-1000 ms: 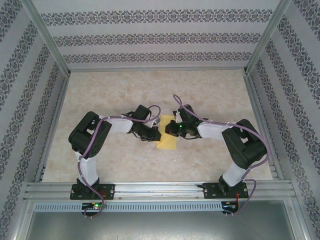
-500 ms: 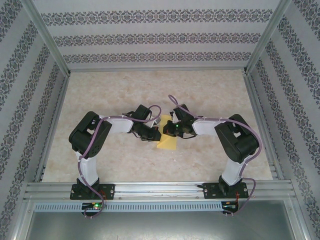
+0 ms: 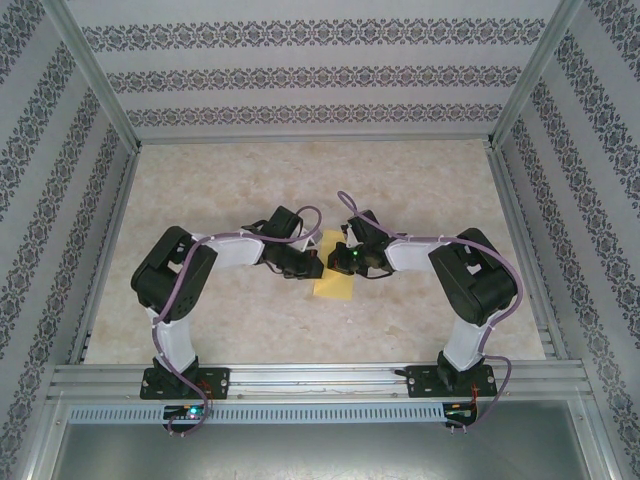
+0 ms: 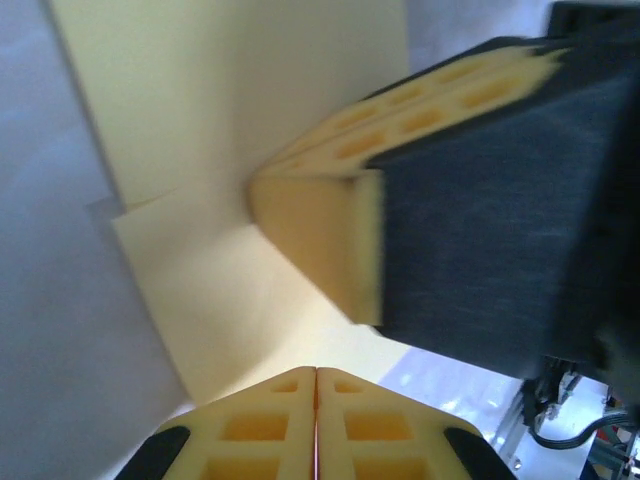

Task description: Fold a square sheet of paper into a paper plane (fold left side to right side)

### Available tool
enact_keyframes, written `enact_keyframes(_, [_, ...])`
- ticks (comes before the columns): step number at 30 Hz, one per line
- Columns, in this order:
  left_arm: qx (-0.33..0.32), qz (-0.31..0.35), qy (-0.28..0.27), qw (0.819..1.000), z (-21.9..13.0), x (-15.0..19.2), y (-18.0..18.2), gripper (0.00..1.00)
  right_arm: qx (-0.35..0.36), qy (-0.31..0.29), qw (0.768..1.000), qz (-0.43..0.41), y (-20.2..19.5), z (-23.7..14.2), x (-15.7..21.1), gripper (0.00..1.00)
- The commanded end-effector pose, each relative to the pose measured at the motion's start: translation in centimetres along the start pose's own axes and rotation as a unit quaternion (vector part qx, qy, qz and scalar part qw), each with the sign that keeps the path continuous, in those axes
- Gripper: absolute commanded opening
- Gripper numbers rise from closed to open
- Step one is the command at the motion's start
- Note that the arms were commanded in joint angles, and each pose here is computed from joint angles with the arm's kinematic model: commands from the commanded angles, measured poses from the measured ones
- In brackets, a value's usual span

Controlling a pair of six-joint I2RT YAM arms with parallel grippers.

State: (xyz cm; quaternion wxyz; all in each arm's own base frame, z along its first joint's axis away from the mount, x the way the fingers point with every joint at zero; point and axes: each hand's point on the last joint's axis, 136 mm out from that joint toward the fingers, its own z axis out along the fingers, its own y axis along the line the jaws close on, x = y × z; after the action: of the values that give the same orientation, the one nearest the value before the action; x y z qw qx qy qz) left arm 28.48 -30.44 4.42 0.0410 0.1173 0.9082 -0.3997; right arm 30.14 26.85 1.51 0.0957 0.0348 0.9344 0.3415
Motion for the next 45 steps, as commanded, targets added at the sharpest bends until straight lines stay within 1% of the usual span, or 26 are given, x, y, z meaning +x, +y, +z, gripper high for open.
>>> enact_keyframes(1, [0.016, 0.012, 0.0, 1.0, -0.7, 0.4, -1.9, 0.08, 0.022, 0.014, 1.0, 0.014, -2.5, 0.6, 1.7, 0.0])
enact_keyframes(10, [0.009, 0.006, 0.025, 1.0, 0.8, 1.7, -1.6, 0.08, 0.011, 0.004, 1.0, 0.02, -3.2, 0.6, 2.1, 0.0])
enact_keyframes(17, [-0.03, 0.001, 0.03, 0.999, 1.6, 1.8, 0.5, 0.08, 0.007, 0.007, 1.0, 0.018, -3.1, 0.6, 2.2, 0.0])
enact_keyframes(24, [-0.056, -0.009, 0.047, 0.997, 2.1, 3.1, 2.3, 0.08, 0.013, 0.011, 1.0, 0.018, -3.5, 0.6, 2.4, 0.0])
enact_keyframes(27, [-0.067, -0.012, 0.054, 0.996, 2.0, 3.9, 3.1, 0.08, 0.015, 0.014, 1.0, 0.02, -3.7, 0.6, 2.4, 0.0])
enact_keyframes(33, [-0.071, -0.01, 0.065, 0.995, 1.5, 5.5, 3.4, 0.08, 0.022, 0.018, 0.999, 0.024, -4.3, 0.5, 2.4, 0.0])
enact_keyframes(41, [-0.07, -0.008, 0.076, 0.995, 0.1, 7.8, 3.3, 0.08, 0.025, 0.02, 0.999, 0.027, -4.8, 0.3, 2.3, 0.0])
enact_keyframes(45, [-0.076, -0.002, 0.069, 0.995, -0.8, 8.0, 2.9, 0.08, 0.02, 0.019, 0.999, 0.022, -4.4, 0.2, 2.2, 0.0])
